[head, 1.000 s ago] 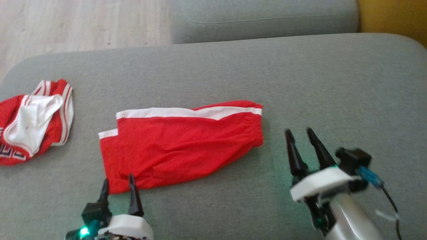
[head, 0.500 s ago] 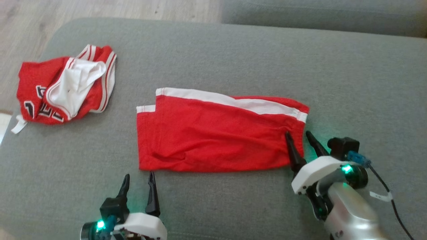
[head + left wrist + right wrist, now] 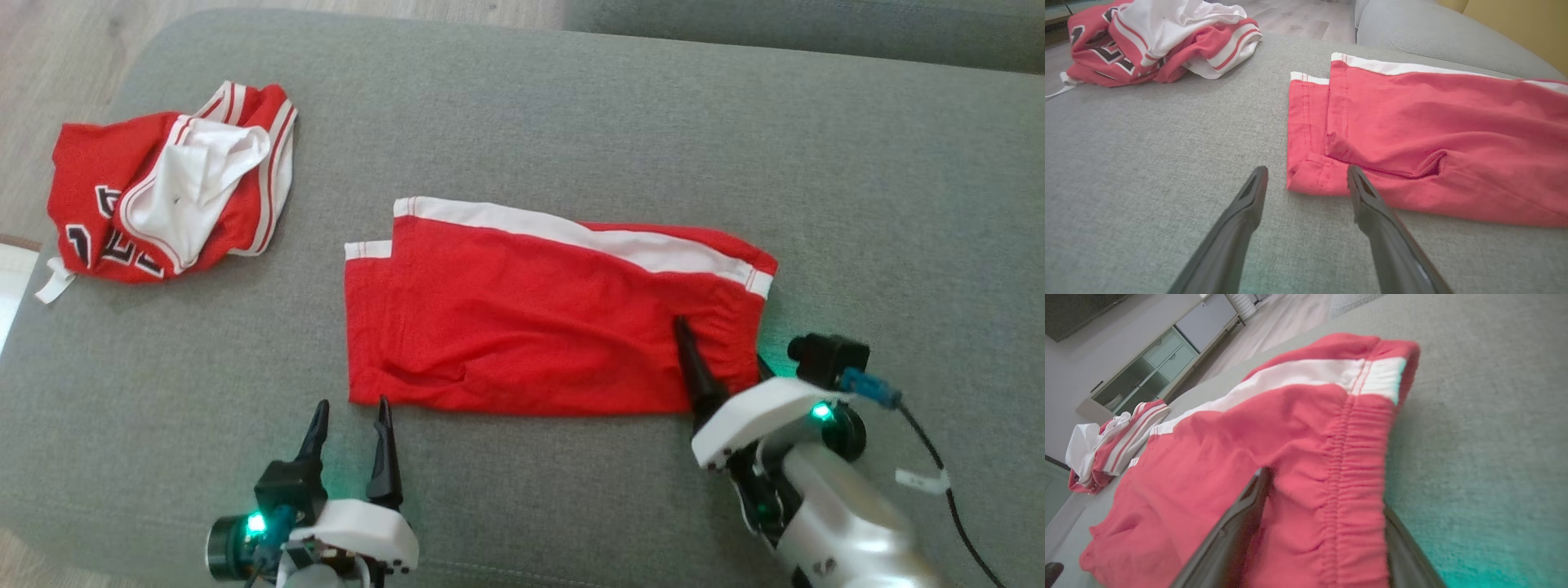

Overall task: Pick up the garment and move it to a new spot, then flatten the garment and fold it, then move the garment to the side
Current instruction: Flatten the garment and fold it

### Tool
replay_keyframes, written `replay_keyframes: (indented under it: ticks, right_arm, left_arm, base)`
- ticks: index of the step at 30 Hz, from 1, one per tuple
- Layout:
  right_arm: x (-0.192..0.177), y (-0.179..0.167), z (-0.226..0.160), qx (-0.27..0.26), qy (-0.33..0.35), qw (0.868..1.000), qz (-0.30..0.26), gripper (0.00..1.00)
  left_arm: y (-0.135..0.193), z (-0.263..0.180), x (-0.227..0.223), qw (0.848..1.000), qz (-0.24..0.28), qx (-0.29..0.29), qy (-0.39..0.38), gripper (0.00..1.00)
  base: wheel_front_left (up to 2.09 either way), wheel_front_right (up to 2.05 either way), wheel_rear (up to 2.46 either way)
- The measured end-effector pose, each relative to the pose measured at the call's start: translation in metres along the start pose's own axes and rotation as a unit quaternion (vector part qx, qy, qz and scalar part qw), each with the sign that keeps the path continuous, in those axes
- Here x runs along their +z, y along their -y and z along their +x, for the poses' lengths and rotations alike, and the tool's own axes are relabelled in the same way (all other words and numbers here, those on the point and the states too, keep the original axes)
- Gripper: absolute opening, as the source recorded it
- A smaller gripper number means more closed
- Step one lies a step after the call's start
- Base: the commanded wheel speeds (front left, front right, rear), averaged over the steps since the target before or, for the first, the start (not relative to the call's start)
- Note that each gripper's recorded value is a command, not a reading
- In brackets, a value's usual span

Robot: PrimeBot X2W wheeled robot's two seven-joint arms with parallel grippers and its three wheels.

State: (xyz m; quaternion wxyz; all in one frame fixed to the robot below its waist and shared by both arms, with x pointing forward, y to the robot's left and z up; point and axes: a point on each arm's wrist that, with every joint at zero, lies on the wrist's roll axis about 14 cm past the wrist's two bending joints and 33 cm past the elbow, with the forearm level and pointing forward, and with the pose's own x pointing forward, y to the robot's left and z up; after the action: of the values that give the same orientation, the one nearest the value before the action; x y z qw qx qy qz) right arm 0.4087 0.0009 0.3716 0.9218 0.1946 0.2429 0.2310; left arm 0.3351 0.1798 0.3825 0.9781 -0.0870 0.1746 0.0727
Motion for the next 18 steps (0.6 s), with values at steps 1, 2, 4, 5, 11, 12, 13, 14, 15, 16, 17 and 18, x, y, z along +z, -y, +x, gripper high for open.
replay_keyframes:
  ticks: [1,2,4,5,11,12,13,14,15,16,17,18]
  right_arm:
    - [0.002,-0.001,0.002,0.0,0.001,1.0,0.006,0.0]
    - [0.005,-0.001,0.005,-0.001,0.003,1.0,0.013,0.0]
    - [0.01,0.0,0.009,-0.004,0.007,1.0,0.02,0.0]
    - [0.014,0.002,0.01,-0.008,0.011,1.0,0.023,0.0]
    - [0.031,0.027,-0.002,-0.059,0.051,0.994,0.07,0.0]
    - [0.036,0.036,-0.007,-0.073,0.061,0.993,0.074,0.0]
    - [0.037,0.047,-0.015,-0.088,0.067,0.991,0.078,0.0]
    - [0.039,0.06,-0.024,-0.104,0.073,0.989,0.075,0.0]
    - [0.04,0.073,-0.034,-0.12,0.078,0.987,0.072,0.0]
    - [0.041,0.086,-0.044,-0.137,0.082,0.985,0.071,0.0]
    - [0.042,0.096,-0.053,-0.15,0.086,0.983,0.067,0.0]
    - [0.044,0.105,-0.062,-0.161,0.091,0.981,0.06,0.0]
  left_arm:
    - [0.0,0.0,0.0,1.0,0.001,-0.001,0.0,1.0]
    - [0.0,0.0,-0.001,1.0,0.001,0.0,-0.001,1.0]
    - [-0.001,-0.001,-0.001,1.0,0.001,0.001,-0.001,1.0]
    - [0.0,-0.001,-0.001,1.0,0.001,0.0,-0.001,1.0]
    - [0.012,0.003,0.003,1.0,0.003,-0.021,0.004,1.0]
    - [0.016,0.003,0.003,1.0,0.004,-0.027,0.005,1.0]
    - [0.02,0.004,0.004,0.999,0.005,-0.033,0.006,1.0]
    - [0.024,0.004,0.005,0.999,0.006,-0.041,0.007,1.0]
    - [0.03,0.005,0.005,0.999,0.007,-0.051,0.007,1.0]
    - [0.035,0.005,0.006,0.998,0.008,-0.061,0.008,1.0]
    - [0.041,0.005,0.006,0.997,0.009,-0.07,0.009,1.0]
    - [0.047,0.006,0.007,0.997,0.011,-0.079,0.009,1.0]
  base:
    - [0.0,0.0,0.0]
    - [0.0,0.0,0.0]
    - [0.0,0.0,0.0]
    - [0.0,0.0,0.0]
    - [0.0,0.0,0.0]
    - [0.0,0.0,0.0]
    - [0.0,0.0,0.0]
    - [0.0,0.0,0.0]
    - [0.0,0.0,0.0]
    - [0.0,0.0,0.0]
    - [0.0,0.0,0.0]
    - [0.0,0.0,0.0]
